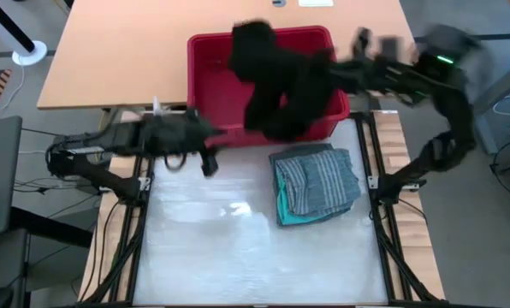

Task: Fold Laundry from Bin
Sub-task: Remove the black shirt from the red bin

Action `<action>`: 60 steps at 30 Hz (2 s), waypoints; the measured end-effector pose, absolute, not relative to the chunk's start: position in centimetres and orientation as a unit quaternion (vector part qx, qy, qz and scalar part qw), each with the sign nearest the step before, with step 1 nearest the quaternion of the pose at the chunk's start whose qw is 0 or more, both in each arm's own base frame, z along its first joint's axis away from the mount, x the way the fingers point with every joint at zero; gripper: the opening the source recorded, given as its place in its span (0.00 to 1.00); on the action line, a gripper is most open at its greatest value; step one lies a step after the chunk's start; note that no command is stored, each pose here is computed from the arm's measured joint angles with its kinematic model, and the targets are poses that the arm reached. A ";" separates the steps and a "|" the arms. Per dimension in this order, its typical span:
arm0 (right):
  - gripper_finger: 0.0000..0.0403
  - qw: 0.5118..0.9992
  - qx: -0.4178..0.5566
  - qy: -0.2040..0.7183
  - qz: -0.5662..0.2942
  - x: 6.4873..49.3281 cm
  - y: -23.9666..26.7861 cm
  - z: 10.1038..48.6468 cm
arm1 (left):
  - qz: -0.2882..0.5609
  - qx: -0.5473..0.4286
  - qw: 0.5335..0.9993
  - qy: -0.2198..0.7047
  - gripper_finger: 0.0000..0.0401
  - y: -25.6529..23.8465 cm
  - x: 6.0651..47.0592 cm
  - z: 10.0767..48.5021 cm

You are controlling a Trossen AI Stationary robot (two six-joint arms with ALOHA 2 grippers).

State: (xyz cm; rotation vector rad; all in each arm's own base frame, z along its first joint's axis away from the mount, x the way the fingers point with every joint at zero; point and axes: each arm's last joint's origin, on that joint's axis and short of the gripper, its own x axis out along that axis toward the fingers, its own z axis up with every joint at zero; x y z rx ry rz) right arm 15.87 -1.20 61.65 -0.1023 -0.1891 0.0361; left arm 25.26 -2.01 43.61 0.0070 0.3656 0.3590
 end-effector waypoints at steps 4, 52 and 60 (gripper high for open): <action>0.10 0.991 -0.039 -0.071 0.104 14.2 1.5 61.3 | 0.119 -0.018 0.986 0.116 0.34 -6.1 25.6 43.6; 0.12 0.899 0.247 0.352 -0.083 41.6 16.6 38.0 | -0.012 -0.005 0.954 0.300 0.61 -17.0 14.7 33.0; 0.40 0.873 0.240 0.421 -0.052 41.2 15.7 37.3 | -0.032 -0.072 0.932 0.355 0.62 -15.5 17.5 27.3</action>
